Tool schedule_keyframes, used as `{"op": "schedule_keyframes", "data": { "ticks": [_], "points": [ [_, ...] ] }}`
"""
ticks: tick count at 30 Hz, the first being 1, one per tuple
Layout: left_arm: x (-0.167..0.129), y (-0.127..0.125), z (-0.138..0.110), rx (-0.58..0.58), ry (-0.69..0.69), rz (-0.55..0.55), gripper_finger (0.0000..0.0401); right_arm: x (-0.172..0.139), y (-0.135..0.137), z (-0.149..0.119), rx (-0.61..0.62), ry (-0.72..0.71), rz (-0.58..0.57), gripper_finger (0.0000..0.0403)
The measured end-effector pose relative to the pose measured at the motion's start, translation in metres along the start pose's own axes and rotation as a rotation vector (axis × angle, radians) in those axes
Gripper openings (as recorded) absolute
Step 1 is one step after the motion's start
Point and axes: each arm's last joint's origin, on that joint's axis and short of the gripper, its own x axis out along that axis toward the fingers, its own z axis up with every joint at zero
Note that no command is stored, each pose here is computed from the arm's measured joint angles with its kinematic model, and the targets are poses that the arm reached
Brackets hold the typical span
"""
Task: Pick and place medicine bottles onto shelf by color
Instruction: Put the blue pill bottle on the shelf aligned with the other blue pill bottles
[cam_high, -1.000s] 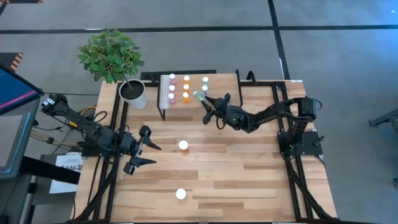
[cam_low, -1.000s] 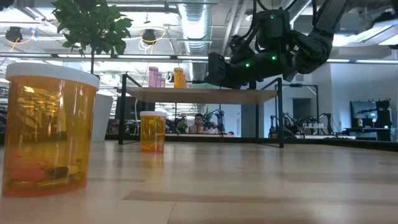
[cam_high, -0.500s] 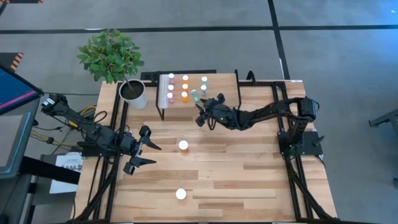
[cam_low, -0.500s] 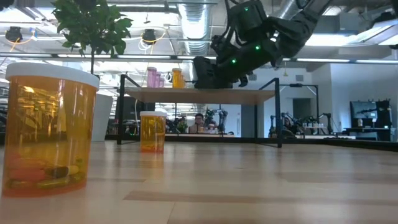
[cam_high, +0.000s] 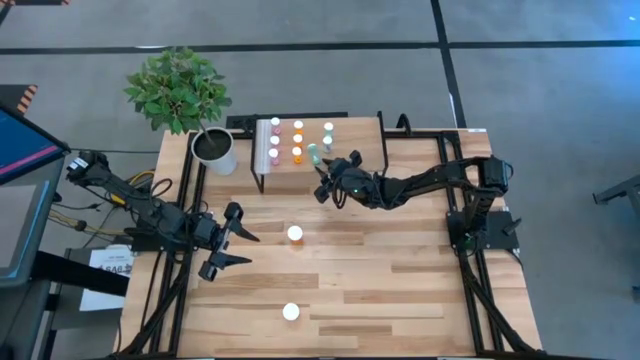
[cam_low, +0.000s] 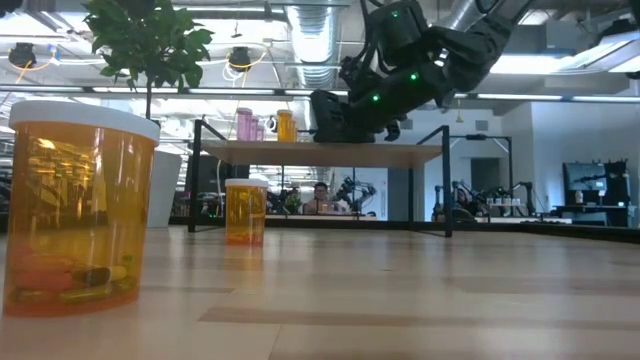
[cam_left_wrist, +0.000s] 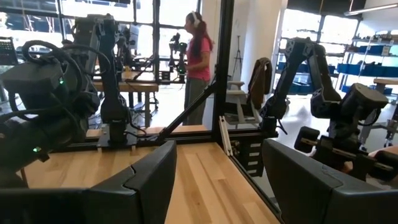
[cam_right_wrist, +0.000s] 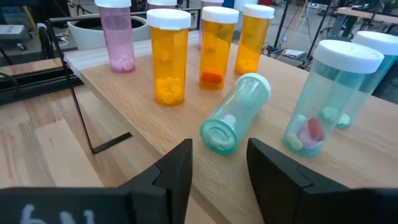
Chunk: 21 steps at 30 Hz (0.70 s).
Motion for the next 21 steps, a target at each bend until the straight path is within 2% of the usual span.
{"op": "schedule_keyframes", "data": {
  "ticks": [11, 21],
  "points": [
    [0.0, 0.0, -0.001, 0.002, 0.011, 0.002, 0.0226, -0.007, 0.014, 0.005, -0.025, -0.017, -0.009, 0.0231],
    [0.0, 0.0, -0.002, -0.002, 0.02, 0.003, 0.0226, -0.008, 0.033, 0.041, -0.069, -0.001, -0.077, 0.0234]
  ]
}}
